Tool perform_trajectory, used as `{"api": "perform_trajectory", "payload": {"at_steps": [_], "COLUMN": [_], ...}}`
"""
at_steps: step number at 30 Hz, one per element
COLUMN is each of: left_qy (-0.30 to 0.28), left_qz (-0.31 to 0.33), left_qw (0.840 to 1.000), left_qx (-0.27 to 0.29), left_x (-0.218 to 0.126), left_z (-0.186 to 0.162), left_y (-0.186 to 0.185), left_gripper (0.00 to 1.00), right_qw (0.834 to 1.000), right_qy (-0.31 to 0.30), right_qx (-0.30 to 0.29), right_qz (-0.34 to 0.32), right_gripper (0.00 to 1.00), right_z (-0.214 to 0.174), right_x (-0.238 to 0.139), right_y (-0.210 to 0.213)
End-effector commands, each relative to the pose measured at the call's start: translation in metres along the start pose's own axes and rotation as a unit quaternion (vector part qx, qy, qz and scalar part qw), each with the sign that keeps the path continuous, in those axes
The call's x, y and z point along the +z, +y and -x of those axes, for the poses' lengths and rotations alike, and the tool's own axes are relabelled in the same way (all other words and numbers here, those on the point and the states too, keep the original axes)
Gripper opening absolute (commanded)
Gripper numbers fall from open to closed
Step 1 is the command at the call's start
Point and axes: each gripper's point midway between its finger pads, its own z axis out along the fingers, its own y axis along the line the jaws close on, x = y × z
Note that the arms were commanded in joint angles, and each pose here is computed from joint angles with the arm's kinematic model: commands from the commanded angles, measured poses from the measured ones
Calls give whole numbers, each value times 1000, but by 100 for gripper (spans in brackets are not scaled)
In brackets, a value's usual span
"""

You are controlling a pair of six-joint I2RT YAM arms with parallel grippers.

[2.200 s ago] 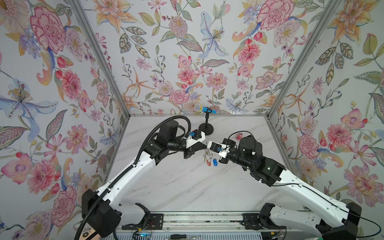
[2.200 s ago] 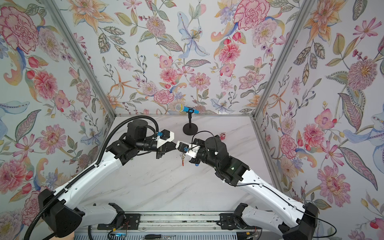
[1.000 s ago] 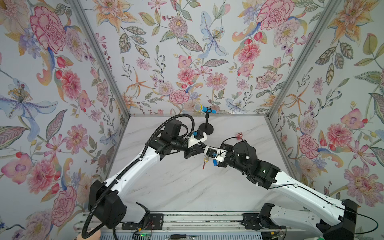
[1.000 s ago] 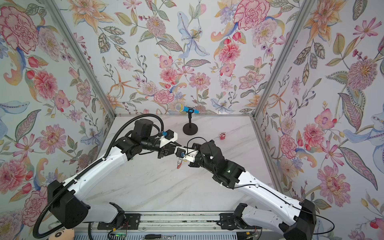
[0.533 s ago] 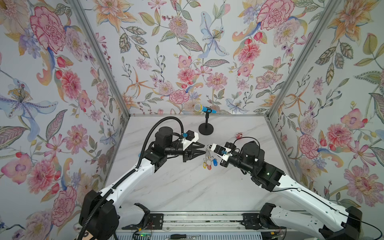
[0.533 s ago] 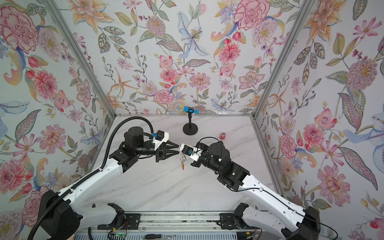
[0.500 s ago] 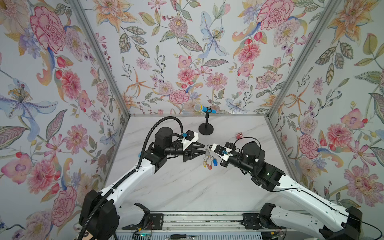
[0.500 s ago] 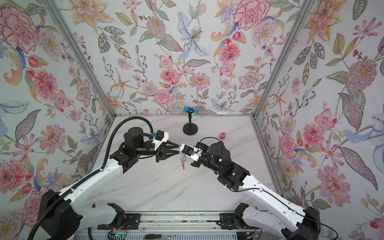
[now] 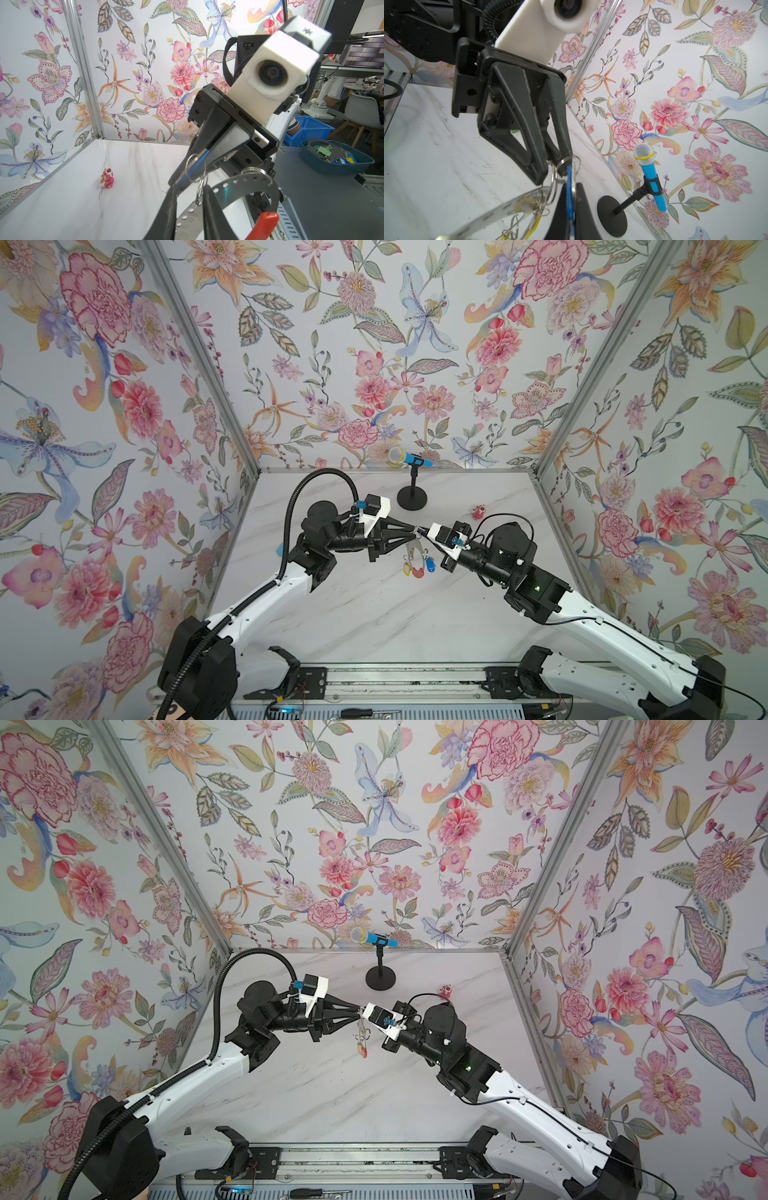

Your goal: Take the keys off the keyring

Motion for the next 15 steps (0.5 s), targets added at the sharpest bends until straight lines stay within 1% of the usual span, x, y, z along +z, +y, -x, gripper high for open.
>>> {"api": "perform_trajectory", "payload": {"at_steps": [1, 8, 9, 11, 13, 15], "left_qy": [-5, -1, -1, -3, -5, -8], "left_qz": [-19, -19, -20, -21, -23, -23], "left_qw": [1000, 1000, 1000, 1000, 1000, 1000], "left_qx": [-6, -12, -12, -10, -5, 1], "left_x": [4, 5, 6, 6, 6, 4], "left_z": [-1, -8, -8, -6, -3, 1], "left_y": [-6, -6, -6, -7, -8, -10], "left_gripper": [23, 22, 20, 12, 8, 0], "right_qw": [999, 999, 999, 999, 999, 999], "right_qy": [-33, -41, -43, -43, -42, -39], "right_qx": [8, 12, 12, 13, 13, 13], "right_qz": [-9, -11, -12, -12, -12, -12], "right_gripper": [0, 0, 0, 0, 0, 0], "right_z": [16, 19, 20, 20, 20, 18], "right_x": [-7, -9, -10, -10, -9, -9], "right_y": [-6, -8, -9, -9, -10, -10]}}
